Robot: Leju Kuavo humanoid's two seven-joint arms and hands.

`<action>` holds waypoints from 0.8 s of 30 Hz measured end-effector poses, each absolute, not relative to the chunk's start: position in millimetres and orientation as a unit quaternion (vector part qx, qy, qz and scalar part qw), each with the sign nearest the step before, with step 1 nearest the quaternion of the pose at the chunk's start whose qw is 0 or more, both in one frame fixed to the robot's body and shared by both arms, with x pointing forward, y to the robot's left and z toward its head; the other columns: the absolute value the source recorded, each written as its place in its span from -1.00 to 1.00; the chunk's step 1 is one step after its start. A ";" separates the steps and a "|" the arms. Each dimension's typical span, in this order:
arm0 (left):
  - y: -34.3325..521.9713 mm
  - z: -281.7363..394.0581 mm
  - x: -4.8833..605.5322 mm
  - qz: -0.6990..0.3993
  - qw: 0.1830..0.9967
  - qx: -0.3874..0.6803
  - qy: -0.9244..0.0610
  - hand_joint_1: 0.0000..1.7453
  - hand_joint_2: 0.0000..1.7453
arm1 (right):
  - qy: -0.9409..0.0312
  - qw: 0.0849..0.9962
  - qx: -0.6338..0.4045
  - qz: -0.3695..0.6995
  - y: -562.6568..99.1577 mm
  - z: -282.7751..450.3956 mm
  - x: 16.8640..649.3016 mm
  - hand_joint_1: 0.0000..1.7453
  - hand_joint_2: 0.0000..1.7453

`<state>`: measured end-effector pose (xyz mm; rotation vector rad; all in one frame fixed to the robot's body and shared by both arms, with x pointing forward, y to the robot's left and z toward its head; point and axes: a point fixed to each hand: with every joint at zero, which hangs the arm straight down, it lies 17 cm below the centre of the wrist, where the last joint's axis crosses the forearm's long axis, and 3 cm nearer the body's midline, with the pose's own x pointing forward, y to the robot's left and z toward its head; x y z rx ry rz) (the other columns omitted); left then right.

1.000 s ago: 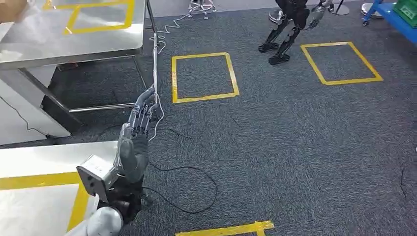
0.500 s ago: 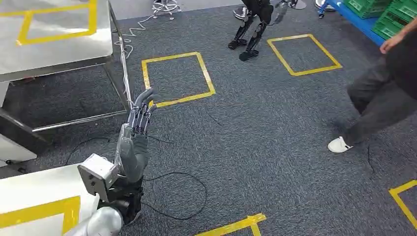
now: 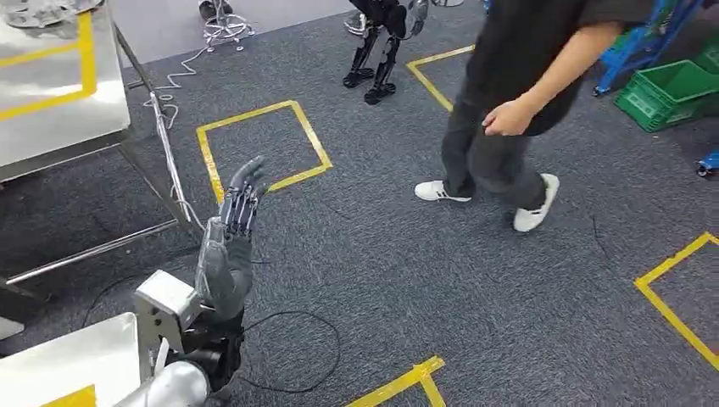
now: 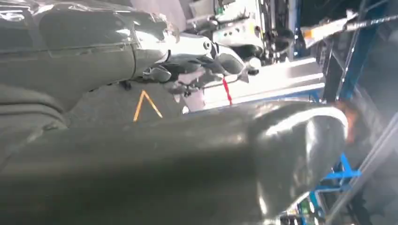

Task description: Take the parts from the cabinet and place them on the table.

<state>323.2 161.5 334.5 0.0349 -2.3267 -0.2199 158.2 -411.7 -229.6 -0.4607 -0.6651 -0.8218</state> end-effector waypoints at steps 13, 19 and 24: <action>161.9 333.8 322.7 -0.088 0.391 0.015 -0.916 -1.00 -1.00 | -0.318 0.838 -0.213 -0.388 -408.6 -228.9 163.0 -1.00 -1.00; 159.2 340.3 324.4 -0.091 0.382 0.005 -0.920 -1.00 -1.00 | -0.314 0.836 -0.216 -0.394 -411.9 -229.8 157.9 -1.00 -1.00; 157.0 344.0 325.8 -0.095 0.376 0.001 -0.922 -1.00 -1.00 | -0.315 0.833 -0.219 -0.399 -417.3 -228.6 158.7 -1.00 -1.00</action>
